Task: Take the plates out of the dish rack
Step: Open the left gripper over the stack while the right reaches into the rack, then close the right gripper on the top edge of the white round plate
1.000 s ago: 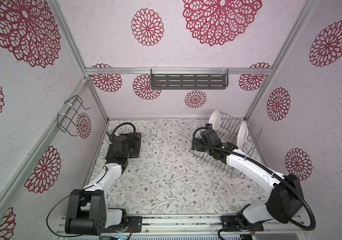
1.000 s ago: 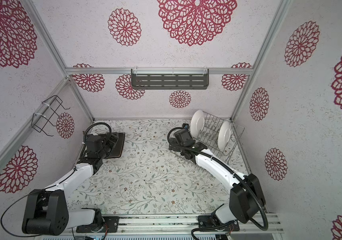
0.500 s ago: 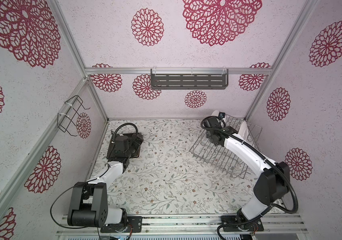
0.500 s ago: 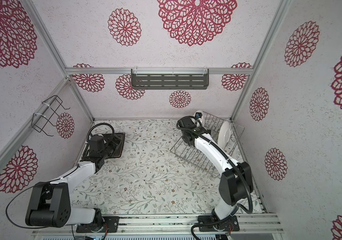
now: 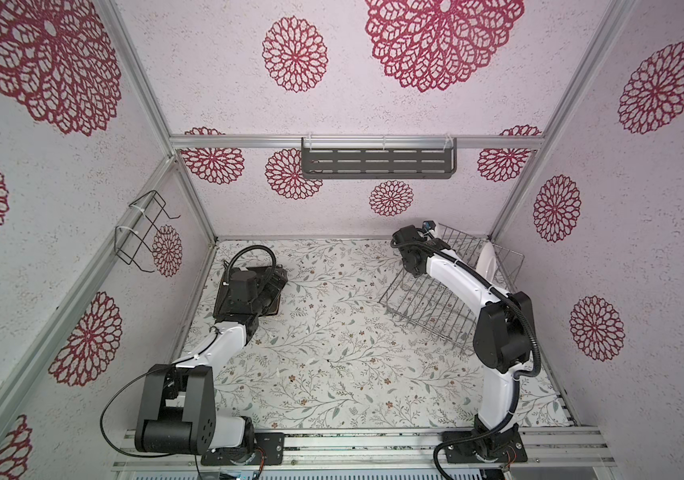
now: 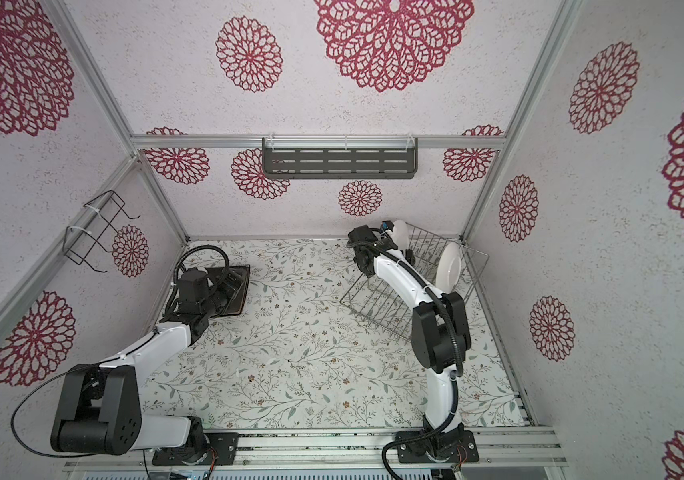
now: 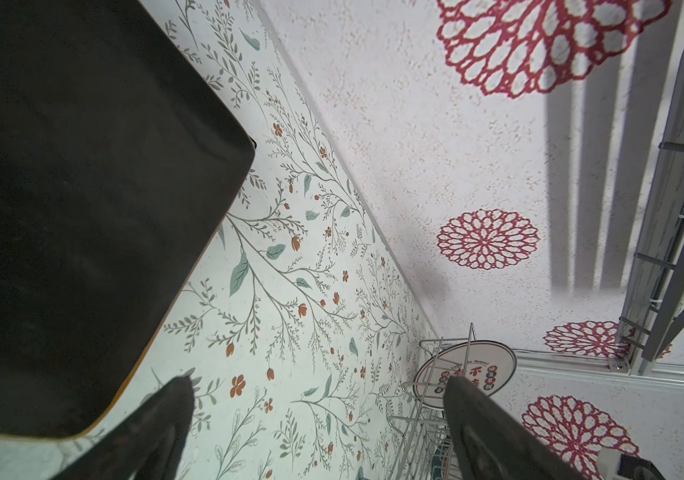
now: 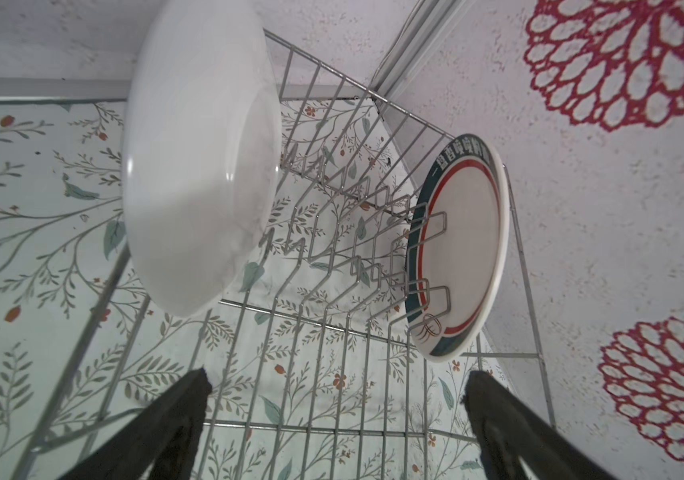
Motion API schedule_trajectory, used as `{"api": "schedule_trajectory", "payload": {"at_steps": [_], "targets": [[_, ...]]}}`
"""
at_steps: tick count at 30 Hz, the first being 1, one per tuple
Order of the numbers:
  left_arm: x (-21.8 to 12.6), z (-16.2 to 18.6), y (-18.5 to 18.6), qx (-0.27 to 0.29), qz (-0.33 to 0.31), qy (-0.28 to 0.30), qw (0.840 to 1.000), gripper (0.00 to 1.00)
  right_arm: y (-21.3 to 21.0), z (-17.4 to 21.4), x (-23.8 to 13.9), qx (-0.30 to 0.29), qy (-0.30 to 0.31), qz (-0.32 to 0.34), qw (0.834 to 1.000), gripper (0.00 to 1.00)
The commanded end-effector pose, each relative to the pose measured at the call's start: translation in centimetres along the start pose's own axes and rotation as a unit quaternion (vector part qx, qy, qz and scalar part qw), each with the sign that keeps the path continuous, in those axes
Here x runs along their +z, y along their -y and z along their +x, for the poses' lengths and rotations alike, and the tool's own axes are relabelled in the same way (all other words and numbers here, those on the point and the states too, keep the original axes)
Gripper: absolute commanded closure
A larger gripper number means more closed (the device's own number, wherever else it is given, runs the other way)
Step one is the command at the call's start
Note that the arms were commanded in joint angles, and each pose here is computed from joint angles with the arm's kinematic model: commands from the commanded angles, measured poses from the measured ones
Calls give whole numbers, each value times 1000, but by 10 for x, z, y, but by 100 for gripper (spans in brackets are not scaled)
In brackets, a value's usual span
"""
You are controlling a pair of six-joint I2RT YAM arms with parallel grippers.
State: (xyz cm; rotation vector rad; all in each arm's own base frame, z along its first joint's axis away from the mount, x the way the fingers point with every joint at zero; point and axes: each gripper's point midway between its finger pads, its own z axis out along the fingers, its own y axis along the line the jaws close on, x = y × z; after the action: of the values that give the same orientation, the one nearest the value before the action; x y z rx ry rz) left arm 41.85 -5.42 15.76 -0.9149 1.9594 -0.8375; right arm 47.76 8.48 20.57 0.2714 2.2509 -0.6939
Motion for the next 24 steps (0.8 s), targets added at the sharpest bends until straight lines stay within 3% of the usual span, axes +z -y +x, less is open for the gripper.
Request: {"api": "schedule_trajectory", "payload": {"at_steps": [1, 14, 24], "targets": [[-4, -10, 14, 17, 11, 11, 1000, 1, -4, -17, -2, 3, 5, -3, 1000, 2], [6, -10, 17, 23, 13, 0, 1000, 1, -39, -51, 21, 52, 24, -2, 998, 12], [10, -10, 23, 23, 20, -7, 1000, 0, -45, -54, 45, 103, 42, 19, 994, 27]]}}
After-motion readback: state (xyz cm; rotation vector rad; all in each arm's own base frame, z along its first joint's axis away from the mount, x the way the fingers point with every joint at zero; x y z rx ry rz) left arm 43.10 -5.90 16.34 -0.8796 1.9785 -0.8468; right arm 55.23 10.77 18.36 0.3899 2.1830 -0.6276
